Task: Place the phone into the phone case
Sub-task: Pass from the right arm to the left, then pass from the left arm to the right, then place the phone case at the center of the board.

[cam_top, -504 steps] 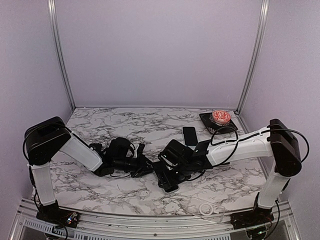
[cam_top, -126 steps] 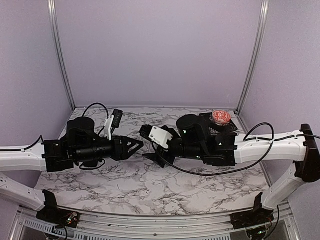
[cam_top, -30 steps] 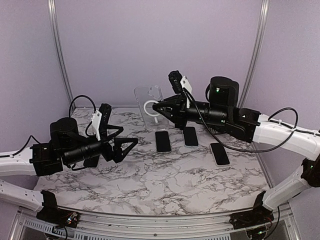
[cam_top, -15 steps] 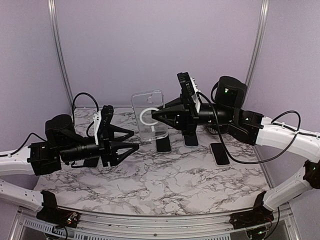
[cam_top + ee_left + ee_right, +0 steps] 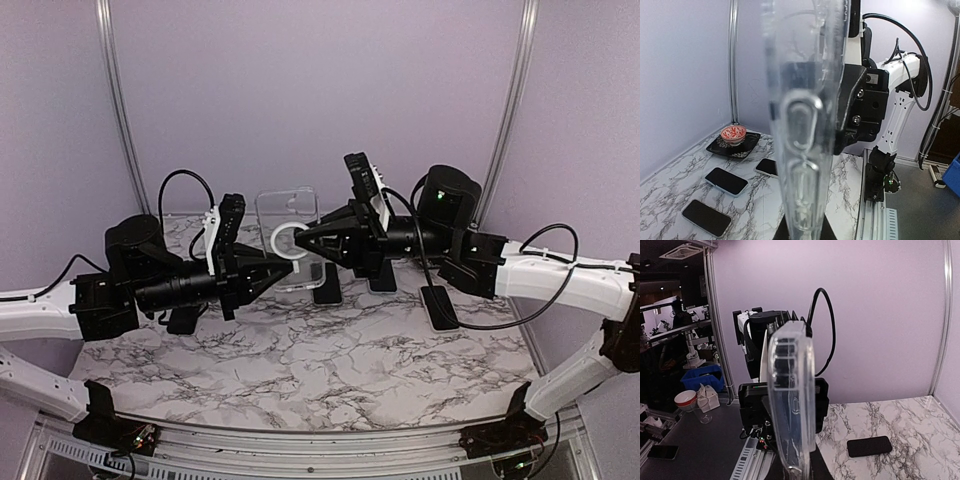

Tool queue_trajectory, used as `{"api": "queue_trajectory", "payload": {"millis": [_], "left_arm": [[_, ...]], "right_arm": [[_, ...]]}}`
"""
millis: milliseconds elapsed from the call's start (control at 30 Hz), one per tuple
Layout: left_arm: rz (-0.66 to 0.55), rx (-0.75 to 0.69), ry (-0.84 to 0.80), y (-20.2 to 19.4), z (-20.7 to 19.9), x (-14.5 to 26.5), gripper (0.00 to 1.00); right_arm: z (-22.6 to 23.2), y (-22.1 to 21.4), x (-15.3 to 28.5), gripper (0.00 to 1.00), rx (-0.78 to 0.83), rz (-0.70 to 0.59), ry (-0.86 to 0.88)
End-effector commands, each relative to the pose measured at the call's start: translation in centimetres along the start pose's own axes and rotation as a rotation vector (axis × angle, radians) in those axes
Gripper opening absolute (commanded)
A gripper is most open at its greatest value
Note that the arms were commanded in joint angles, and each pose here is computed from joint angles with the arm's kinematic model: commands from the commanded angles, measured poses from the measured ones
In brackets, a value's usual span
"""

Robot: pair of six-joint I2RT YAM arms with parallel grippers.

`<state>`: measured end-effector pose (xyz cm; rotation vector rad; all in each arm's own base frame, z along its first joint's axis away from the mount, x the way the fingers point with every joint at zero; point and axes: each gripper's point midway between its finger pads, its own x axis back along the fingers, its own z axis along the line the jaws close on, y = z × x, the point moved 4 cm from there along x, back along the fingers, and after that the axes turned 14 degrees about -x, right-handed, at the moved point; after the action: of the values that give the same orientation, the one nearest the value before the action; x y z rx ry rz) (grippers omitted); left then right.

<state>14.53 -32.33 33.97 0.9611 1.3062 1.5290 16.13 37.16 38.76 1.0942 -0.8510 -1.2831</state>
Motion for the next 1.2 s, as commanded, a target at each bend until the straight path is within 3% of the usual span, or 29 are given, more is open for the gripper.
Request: {"api": "queue_trajectory", "payload": {"millis": [0, 67, 100, 200, 267, 333, 433, 533, 600, 633, 700, 767, 867, 1167], "left_arm": [[-0.091, 0.010, 0.013, 1.9, 0.1, 0.5, 0.00], [-0.091, 0.014, 0.025, 1.9, 0.2, 0.8, 0.00], [-0.092, 0.017, 0.027, 1.9, 0.2, 0.9, 0.00], [-0.093, 0.020, 0.032, 1.7, 0.2, 1.2, 0.00], [-0.088, 0.022, 0.034, 1.5, 0.2, 1.3, 0.00], [-0.081, 0.026, 0.032, 1.2, 0.1, 1.2, 0.00], [-0.073, 0.033, 0.030, 0.9, 0.1, 1.1, 0.00], [-0.065, 0.047, 0.047, 0.6, 0.3, 1.2, 0.03], [-0.040, 0.082, 0.133, -0.1, 1.3, 1.5, 0.59], [-0.010, 0.108, 0.231, -0.9, 2.5, 2.0, 0.76], [0.076, 0.164, 0.427, -2.6, 4.8, 3.0, 0.97], [0.204, 0.215, 0.641, -5.0, 7.1, 4.6, 0.99], [0.432, 0.301, 0.843, -9.6, 9.4, 6.8, 0.99], [0.817, 0.570, 0.929, -21.1, 13.6, 11.1, 0.99]], "right_arm": [[0.5, 0.8, 0.0, 0.12, 0.012, -0.015, 0.010], [0.0, 0.8, 0.0, 0.46, 0.019, 0.005, -0.029], [-0.2, 0.7, 0.1, 0.55, 0.024, 0.015, -0.054], [-1.0, 0.4, 0.6, 0.61, 0.021, 0.034, -0.143], [-1.2, 0.1, 0.7, 0.54, 0.006, 0.036, -0.156], [-1.1, -0.1, 0.6, 0.40, -0.011, 0.037, -0.147], [-1.4, -0.1, 0.4, 0.01, -0.041, 0.042, -0.154], [-2.5, -0.2, 0.6, 0.00, -0.102, 0.050, -0.223], [-4.1, -0.6, 1.3, 0.00, -0.214, 0.051, -0.317], [-5.3, -1.2, 2.0, 0.00, -0.282, 0.059, -0.382], [-7.7, -3.5, 3.8, 0.00, -0.446, 0.093, -0.541], [-9.5, -6.7, 5.7, 0.00, -0.608, 0.138, -0.672], [-9.6, -11.5, 7.0, 0.00, -0.783, 0.186, -0.675], [-10.4, -22.5, 10.4, 0.00, -1.111, 0.228, -0.700]]}}
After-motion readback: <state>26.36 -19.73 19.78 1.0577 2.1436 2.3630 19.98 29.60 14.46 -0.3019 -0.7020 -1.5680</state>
